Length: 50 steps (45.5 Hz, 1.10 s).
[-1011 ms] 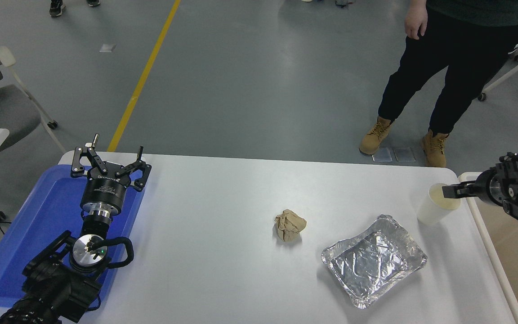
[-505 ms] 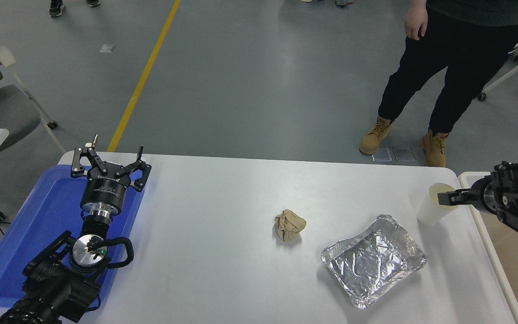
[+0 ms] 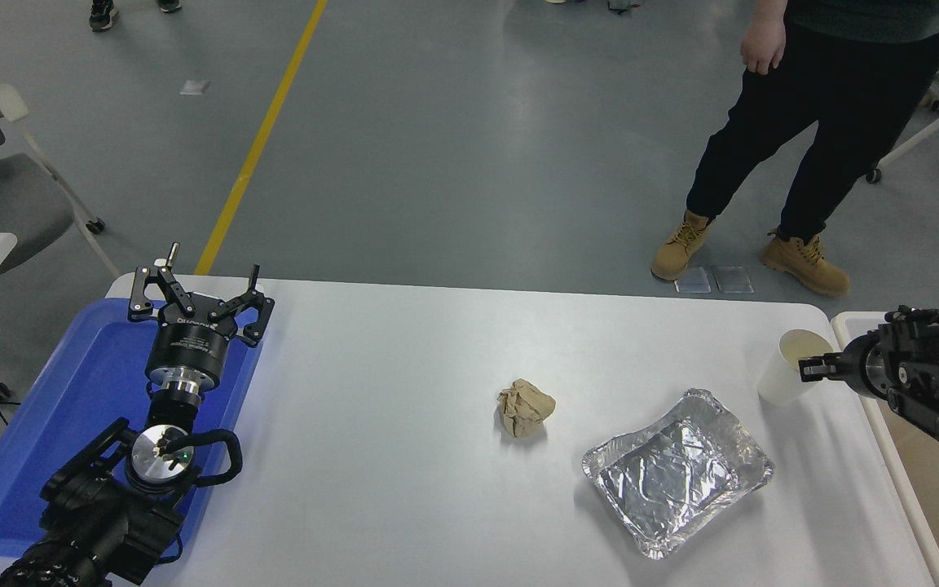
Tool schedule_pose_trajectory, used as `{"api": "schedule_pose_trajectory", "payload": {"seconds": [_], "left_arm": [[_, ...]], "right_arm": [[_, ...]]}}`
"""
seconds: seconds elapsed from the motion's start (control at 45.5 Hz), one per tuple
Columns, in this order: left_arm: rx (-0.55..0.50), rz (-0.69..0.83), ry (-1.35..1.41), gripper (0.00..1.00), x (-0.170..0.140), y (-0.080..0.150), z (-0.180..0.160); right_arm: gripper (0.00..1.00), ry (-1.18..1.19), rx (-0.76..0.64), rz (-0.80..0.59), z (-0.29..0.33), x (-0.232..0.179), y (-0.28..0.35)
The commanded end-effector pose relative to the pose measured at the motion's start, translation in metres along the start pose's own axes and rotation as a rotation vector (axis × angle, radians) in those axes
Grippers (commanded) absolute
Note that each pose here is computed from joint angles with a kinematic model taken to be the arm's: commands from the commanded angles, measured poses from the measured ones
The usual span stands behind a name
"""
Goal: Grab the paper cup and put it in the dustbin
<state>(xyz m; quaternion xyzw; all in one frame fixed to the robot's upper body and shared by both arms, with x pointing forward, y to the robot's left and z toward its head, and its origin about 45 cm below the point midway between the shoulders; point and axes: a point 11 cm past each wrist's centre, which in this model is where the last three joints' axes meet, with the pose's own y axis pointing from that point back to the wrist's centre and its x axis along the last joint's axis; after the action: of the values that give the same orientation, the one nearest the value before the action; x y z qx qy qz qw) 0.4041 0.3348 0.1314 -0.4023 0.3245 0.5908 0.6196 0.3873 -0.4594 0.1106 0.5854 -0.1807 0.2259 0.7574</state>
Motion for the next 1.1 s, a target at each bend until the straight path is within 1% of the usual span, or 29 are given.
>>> {"api": "schedule_pose_trajectory", "payload": {"seconds": [0.0,0.286,0.725,0.857,1.077], "left_arm": [[0.000,0.000,0.001,1.00,0.000,0.000,0.000],[0.000,-0.001,0.000,1.00,0.000,0.000,0.000],[0.002,-0.001,-0.001,1.00,0.000,0.000,0.000],[0.002,-0.001,-0.001,1.00,0.000,0.000,0.000],[0.004,-0.002,0.001,1.00,-0.001,-0.001,-0.001]], "right_arm": [[0.00,0.006,0.003,-0.006,-0.002,-0.002,-0.001],[0.00,0.003,0.008,-0.015,-0.002,-0.003,0.000],[0.00,0.001,0.014,-0.006,-0.002,0.005,0.003],[0.00,-0.003,0.033,0.003,-0.005,0.015,0.008],[0.00,-0.025,0.045,0.003,0.012,0.037,0.032]]}}
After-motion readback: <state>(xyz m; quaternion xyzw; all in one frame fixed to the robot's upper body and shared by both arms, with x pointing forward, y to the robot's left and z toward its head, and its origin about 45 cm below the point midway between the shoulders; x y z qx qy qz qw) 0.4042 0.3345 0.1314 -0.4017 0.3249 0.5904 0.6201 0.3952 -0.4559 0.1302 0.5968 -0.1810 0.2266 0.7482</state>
